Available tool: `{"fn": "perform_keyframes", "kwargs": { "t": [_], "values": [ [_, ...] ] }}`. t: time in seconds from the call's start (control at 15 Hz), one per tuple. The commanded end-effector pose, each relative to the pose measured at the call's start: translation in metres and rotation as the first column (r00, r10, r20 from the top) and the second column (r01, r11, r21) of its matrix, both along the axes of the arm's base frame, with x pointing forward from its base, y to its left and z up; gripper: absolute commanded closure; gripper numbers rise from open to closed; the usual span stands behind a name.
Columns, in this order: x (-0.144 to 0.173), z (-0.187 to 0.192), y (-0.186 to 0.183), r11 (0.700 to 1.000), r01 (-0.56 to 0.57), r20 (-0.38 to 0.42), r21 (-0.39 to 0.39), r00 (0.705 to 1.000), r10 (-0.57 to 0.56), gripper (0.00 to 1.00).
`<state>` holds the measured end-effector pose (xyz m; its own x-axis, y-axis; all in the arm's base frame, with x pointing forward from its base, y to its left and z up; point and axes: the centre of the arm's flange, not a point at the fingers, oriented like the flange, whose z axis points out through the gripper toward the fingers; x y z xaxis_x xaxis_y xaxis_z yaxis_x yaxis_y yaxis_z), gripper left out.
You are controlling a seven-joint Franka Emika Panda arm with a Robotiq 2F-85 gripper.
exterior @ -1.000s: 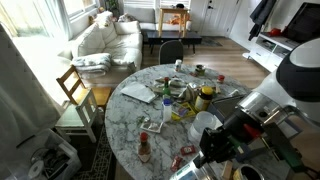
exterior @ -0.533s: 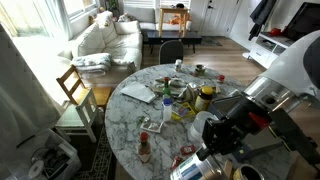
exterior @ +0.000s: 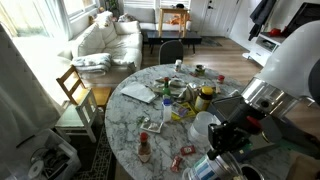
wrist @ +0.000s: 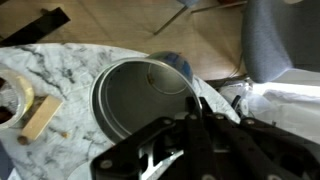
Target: Empty the silver cup into the scoop
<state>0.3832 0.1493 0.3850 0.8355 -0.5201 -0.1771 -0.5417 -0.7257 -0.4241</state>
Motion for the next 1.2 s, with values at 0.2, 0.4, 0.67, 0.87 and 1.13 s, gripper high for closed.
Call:
{"fn": "perform_keyframes", "kwargs": {
  "t": [0.2,0.4,0.67,0.87,1.13],
  "values": [
    [-0.002,0.010,0.003,0.939,-0.030,-0.154,-0.344,0.988,-0.025,0.99],
    [0.002,0.005,0.012,0.894,-0.078,-0.186,-0.442,0.982,-0.007,0.99],
    [0.018,-0.003,0.019,0.861,-0.122,-0.162,-0.493,0.986,0.046,0.99],
    [0.031,-0.016,0.021,0.865,-0.127,-0.150,-0.485,0.987,0.060,0.99],
    [0.045,-0.043,0.017,0.885,-0.115,-0.139,-0.450,0.989,0.058,0.99]
  ]
}}
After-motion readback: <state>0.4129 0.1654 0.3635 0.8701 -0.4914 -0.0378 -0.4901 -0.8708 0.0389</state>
